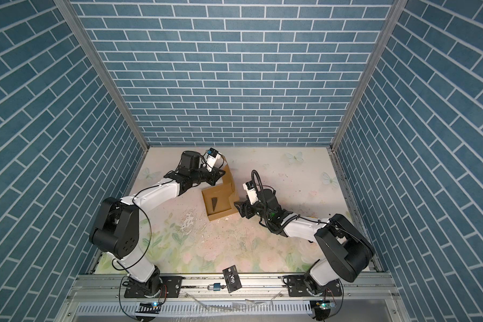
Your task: Fold the paper box
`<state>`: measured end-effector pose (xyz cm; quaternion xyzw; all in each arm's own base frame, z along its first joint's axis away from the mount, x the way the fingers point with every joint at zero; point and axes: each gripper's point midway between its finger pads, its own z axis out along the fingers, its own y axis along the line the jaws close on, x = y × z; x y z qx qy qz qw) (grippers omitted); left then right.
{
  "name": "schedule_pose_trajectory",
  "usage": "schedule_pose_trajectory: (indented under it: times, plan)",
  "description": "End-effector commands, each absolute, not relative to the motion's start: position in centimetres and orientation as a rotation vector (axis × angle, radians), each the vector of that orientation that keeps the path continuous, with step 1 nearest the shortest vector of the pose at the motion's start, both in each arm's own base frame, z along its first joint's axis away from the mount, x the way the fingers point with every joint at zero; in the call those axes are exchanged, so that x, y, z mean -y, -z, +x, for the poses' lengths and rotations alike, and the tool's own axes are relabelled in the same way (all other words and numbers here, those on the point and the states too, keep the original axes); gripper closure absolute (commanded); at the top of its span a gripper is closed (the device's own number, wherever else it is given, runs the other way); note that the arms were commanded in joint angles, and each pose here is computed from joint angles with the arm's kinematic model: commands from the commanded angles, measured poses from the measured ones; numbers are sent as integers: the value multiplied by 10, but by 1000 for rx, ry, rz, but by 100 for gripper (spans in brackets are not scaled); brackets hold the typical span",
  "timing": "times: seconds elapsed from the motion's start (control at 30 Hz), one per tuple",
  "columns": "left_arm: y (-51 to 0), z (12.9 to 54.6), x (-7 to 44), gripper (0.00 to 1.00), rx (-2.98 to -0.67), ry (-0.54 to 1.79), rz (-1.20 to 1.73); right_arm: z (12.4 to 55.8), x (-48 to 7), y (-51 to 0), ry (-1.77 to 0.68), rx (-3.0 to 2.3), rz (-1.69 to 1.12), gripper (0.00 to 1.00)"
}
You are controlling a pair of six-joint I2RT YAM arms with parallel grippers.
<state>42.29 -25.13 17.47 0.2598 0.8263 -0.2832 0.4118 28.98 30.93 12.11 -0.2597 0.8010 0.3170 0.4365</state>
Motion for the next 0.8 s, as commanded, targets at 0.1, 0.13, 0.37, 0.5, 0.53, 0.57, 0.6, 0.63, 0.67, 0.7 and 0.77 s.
schedule_pose_trajectory:
  times: [0.1, 0.13, 0.37, 0.5, 0.53, 0.57, 0.6, 0.63, 0.67, 0.7, 0.77]
  plan:
    - [-161, 407, 251, 89, -2132, 736, 654, 305, -315, -140, -723, -1889, -668, 37]
    - [-161, 408, 249, 89, -2133, 730, 641, 307, -315, -140, -717, -1891, -669, 39]
    - [-157, 409, 244, 89, -2142, 749, 607, 314, -320, -146, -688, -1842, -694, 46]
    - [-156, 408, 237, 89, -2149, 744, 594, 313, -323, -143, -683, -1845, -723, 50]
    - [-154, 407, 236, 89, -2155, 751, 588, 311, -324, -142, -684, -1839, -728, 50]
    - [-151, 407, 234, 89, -2161, 753, 580, 312, -323, -139, -679, -1835, -732, 50]
    - [-148, 407, 230, 89, -2163, 749, 569, 311, -323, -137, -674, -1831, -736, 51]
    - [-147, 408, 227, 89, -2160, 742, 556, 312, -323, -135, -670, -1835, -738, 51]
    - [-147, 408, 224, 89, -2157, 733, 545, 312, -324, -134, -671, -1842, -739, 51]
    - [-147, 408, 221, 89, -2158, 730, 541, 310, -326, -134, -678, -1844, -745, 52]
    - [-145, 409, 217, 89, -2167, 725, 534, 308, -329, -137, -680, -1828, -758, 53]
